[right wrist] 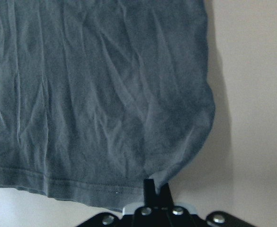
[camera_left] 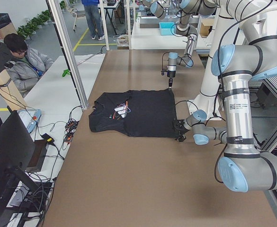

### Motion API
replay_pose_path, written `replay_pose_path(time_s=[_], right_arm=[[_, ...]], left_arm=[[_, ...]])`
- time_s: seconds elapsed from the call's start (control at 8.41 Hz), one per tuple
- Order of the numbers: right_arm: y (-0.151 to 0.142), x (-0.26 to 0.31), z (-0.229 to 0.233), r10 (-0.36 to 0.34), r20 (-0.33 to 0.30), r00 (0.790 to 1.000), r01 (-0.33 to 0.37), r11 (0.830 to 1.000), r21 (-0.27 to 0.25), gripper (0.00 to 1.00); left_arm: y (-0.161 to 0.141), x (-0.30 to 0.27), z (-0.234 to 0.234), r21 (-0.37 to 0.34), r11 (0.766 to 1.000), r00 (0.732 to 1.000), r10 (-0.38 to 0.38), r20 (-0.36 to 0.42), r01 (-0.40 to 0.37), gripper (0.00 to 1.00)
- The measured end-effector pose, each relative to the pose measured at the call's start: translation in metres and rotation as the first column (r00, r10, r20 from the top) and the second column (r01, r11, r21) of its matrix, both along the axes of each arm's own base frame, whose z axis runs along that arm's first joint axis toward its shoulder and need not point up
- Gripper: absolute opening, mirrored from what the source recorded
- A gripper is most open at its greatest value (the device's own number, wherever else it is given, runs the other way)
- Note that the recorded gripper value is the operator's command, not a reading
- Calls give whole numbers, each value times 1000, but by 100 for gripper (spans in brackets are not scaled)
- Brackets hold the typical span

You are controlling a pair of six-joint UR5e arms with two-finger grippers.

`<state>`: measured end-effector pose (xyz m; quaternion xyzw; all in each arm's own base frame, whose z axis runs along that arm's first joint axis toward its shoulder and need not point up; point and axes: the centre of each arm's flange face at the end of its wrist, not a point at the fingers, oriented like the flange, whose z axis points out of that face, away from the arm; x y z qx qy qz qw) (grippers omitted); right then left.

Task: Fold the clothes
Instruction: 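Lower the left gripper onto the hem corner and grasp both corners, then lift the hem with both grippers and fold it toward the collar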

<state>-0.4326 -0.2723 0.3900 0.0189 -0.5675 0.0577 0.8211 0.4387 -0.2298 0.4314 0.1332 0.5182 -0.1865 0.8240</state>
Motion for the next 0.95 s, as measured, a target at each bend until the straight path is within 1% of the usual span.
replay_pose_path(time_s=[0.36,0.59,0.71,0.95], right_arm=[[-1,0,-2,3,3,1000,-3,1000,0,0],[-5,3,-6,7,12,1000,-7,1000,-5,0],[-6,8,-12,-6,25,1000,6,1000,-9,0],[1,24,-33,-42,69,997,42,999,-7,0]], left_arm=[[2,-1,-6,6,1000,1000,0,-11,0,0],[4,-13,-26,11,1000,999,8,-46,-8,0],[6,-25,-39,10,1000,997,28,-70,-28,0],[12,-59,-66,2,997,990,72,-120,-72,0]])
